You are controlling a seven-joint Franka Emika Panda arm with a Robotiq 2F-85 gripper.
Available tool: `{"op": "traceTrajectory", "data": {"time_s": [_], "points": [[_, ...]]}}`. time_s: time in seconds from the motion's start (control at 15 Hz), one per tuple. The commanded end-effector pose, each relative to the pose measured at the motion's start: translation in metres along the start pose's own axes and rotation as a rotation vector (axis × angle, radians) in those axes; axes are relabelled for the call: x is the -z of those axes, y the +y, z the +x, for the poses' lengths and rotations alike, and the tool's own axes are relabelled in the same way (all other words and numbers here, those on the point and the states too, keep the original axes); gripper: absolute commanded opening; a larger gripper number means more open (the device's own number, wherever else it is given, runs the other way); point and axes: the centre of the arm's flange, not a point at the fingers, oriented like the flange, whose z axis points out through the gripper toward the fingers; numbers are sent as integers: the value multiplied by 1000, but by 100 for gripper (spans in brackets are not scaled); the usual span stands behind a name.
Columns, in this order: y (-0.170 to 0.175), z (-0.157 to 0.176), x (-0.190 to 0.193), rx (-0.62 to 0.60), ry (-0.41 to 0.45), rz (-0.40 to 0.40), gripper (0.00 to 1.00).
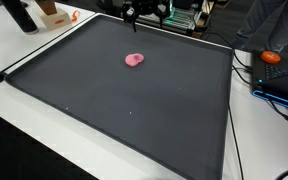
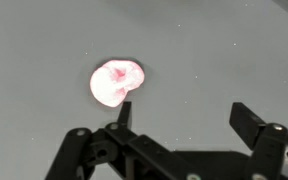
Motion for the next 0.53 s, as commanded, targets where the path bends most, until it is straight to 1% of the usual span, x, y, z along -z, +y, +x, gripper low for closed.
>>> {"op": "traceTrajectory", "data": {"time_s": [0.0, 0.2, 0.47], "points": [[11, 3, -36, 113, 40, -11, 100], [23, 6, -57, 165, 52, -46, 100], [42, 7, -86, 209, 15, -94, 100]]}}
